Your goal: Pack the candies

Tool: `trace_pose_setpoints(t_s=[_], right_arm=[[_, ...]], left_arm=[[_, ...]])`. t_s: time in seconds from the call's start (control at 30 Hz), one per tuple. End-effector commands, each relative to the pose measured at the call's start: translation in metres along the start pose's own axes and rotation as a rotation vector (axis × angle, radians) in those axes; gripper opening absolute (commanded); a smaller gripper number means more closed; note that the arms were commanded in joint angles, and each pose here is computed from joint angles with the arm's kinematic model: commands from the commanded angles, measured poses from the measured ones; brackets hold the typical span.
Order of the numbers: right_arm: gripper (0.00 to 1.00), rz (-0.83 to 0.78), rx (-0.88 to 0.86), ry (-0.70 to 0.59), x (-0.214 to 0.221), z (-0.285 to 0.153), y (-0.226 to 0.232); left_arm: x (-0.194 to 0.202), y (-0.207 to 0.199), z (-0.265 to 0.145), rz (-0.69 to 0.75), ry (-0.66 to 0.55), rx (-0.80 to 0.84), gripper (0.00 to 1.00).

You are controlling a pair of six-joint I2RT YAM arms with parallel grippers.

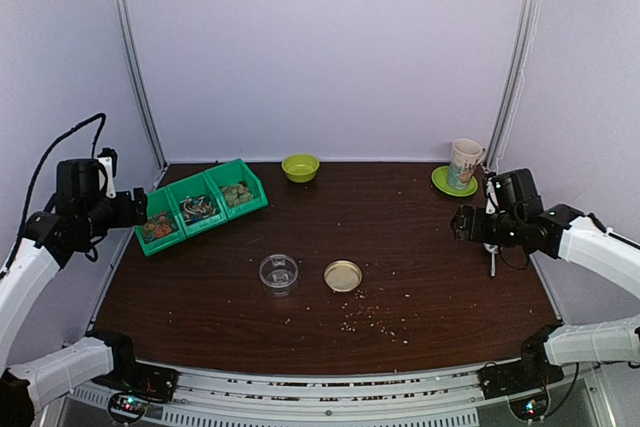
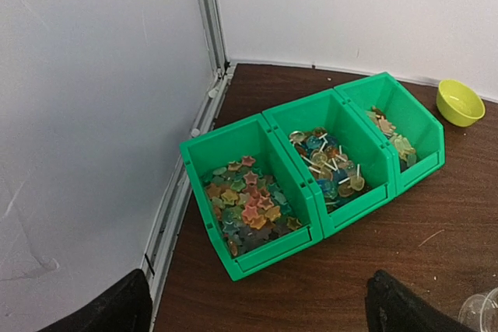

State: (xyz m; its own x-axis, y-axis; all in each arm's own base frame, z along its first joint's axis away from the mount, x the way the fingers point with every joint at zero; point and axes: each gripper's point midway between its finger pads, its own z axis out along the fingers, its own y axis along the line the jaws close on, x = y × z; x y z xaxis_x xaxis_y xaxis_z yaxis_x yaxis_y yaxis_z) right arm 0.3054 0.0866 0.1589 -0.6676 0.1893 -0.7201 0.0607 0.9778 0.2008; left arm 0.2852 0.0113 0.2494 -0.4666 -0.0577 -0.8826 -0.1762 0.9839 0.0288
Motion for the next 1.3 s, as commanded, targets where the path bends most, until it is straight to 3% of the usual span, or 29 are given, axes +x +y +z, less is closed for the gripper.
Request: trace_pose_setpoints(t_s=[0.0,0.3,0.5,0.73,1.1,1.27], right_arm=[[1.00,-0.043,0.076,-0.029,0.000,0.007,-0.009],[0.99,-0.024,0.130,-0.024,0.009,0.016,-0.018],[1.00,-0.019,0.143,-0.029,0.009,0.020,-0.020],[1.00,-0.006,0.149,-0.037,0.014,0.022,-0.024],[0.99,0.112,0.399,-0.075,0.026,0.013,-0.077],[1.00,0.183,0.407,-0.030,0.041,0.024,-0.092]], left_arm=[[-0.005,0.005,0.005,-0.017,0.007,-0.033,0.98],[0.002,0.004,0.013,-0.011,0.046,-0.038,0.98],[0.011,0.001,0.026,-0.040,0.136,-0.055,0.98],[0.020,-0.007,0.049,-0.157,0.222,-0.072,0.98],[0.008,-0.032,0.080,-0.192,0.307,-0.019,0.98],[0.016,-0.041,0.084,-0.177,0.318,0.037,0.98]])
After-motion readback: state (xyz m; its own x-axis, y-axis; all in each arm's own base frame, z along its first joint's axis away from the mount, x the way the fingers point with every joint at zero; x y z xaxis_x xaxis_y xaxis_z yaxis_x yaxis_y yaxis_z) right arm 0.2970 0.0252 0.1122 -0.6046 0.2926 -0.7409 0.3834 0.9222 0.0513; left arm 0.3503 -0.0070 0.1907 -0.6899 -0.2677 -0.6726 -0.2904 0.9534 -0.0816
